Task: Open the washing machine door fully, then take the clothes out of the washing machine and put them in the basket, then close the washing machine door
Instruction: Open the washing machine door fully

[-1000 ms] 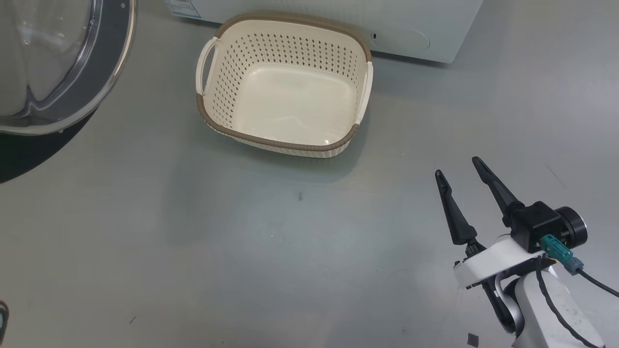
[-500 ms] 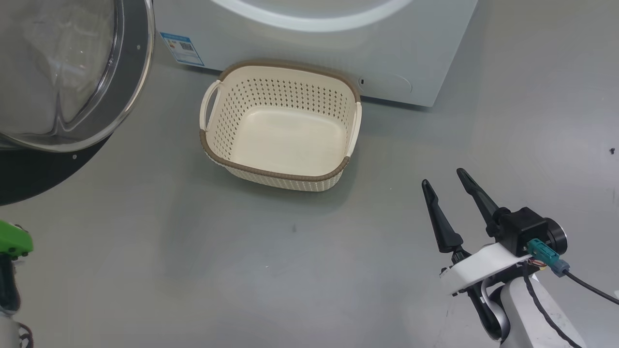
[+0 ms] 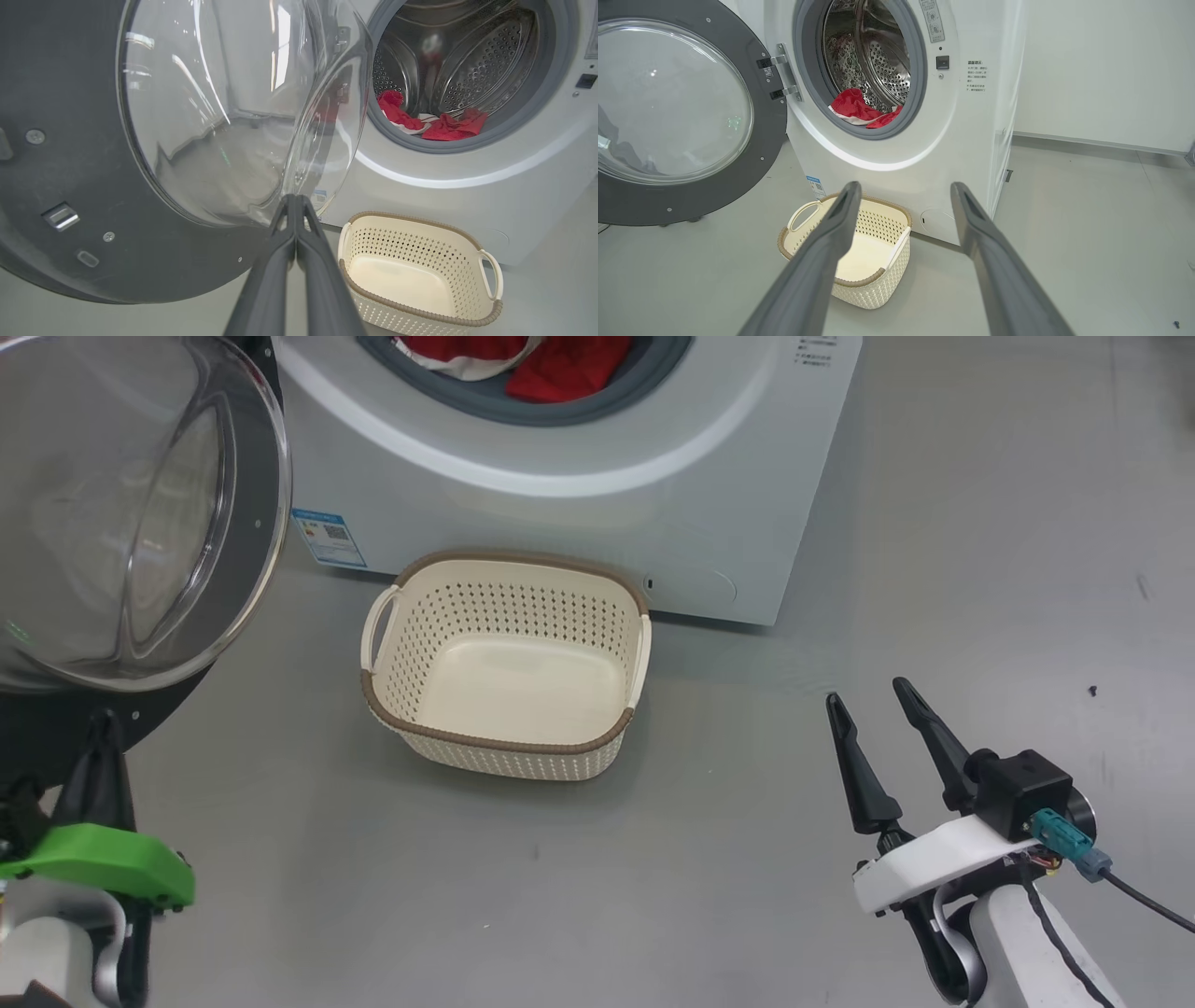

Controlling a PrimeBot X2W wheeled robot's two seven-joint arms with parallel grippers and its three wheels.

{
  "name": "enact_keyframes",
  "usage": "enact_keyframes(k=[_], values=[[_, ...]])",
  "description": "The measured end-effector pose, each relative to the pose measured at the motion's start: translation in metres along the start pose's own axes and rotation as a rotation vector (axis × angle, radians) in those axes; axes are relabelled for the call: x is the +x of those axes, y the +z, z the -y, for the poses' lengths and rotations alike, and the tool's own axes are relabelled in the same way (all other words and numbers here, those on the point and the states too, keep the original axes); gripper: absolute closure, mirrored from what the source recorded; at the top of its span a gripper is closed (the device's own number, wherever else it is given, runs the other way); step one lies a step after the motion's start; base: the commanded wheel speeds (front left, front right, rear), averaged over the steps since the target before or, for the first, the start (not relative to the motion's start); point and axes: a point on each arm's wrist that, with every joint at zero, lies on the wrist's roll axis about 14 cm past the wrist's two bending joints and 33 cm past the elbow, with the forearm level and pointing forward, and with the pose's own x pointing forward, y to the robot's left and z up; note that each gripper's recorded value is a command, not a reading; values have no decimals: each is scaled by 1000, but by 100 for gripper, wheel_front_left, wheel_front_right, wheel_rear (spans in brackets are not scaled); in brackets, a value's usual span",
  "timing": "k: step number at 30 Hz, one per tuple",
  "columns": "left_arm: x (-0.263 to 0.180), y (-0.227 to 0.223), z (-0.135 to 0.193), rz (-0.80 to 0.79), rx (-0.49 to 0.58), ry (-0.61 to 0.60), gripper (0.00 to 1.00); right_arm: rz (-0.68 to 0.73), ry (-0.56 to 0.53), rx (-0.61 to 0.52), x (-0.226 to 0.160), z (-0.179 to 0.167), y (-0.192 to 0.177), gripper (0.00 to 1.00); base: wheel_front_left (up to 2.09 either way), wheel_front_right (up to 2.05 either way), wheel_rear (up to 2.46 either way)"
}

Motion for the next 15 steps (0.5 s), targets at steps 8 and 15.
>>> enact_keyframes(k=[8, 15], values=[[-11, 0, 49, 23, -32, -133, 100, 73, -78, 2, -24, 15, 25, 0, 0, 0, 0], [-21, 2, 83, 41, -59, -228, 100, 114, -125, -6, -42, 25, 38, 0, 0, 0, 0]])
